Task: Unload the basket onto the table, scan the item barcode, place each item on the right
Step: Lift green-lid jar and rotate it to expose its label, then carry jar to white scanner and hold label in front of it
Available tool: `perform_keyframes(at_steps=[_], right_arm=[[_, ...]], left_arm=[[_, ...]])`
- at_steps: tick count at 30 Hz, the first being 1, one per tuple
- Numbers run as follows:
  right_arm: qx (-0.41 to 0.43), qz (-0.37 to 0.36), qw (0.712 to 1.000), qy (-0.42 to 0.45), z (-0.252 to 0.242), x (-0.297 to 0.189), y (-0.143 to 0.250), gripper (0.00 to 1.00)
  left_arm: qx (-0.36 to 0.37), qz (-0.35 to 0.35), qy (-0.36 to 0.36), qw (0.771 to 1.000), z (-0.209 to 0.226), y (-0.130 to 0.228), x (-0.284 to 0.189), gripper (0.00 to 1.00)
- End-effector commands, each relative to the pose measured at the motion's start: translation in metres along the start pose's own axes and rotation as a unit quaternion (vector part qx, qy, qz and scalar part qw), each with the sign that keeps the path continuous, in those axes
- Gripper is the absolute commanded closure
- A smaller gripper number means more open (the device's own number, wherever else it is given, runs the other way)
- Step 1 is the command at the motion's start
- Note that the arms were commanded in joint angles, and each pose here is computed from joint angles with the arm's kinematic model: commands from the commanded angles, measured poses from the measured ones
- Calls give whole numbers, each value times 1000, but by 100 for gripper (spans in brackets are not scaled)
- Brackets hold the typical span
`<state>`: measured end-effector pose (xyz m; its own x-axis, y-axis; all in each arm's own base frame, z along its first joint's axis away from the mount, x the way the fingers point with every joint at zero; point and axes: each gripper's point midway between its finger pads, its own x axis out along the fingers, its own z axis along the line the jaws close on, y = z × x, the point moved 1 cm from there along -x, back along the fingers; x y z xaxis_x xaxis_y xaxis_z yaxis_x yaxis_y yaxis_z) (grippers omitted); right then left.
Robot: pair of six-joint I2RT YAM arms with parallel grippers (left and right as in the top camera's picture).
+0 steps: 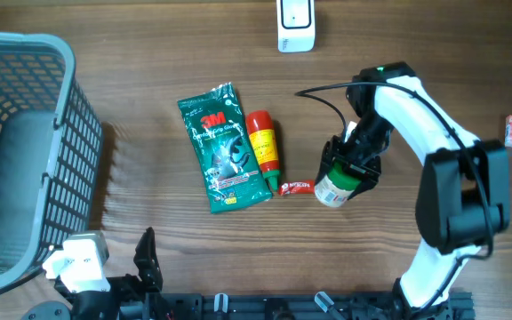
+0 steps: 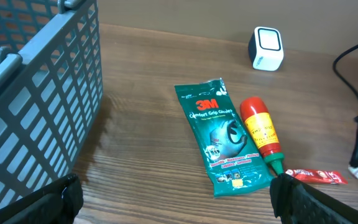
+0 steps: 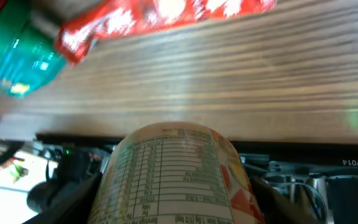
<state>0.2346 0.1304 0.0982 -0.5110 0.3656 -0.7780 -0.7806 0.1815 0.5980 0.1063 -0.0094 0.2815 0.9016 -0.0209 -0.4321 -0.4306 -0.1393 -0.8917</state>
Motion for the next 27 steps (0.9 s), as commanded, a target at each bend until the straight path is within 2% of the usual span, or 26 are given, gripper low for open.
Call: perform_keyframes(at_steps=[1,10,27], right_arm=[[-61,-23,998,-18,20,-12,25,42],[-134,-17,991,-7,52,3,70,41],[-148,-21,989,-6,57,6,71,41]], left_arm=[[-7,-5,4,1000,-2,-1,-1,0],[-7,-5,4,1000,-2,-1,-1,0],[-7,-5,4,1000,-2,-1,-1,0]])
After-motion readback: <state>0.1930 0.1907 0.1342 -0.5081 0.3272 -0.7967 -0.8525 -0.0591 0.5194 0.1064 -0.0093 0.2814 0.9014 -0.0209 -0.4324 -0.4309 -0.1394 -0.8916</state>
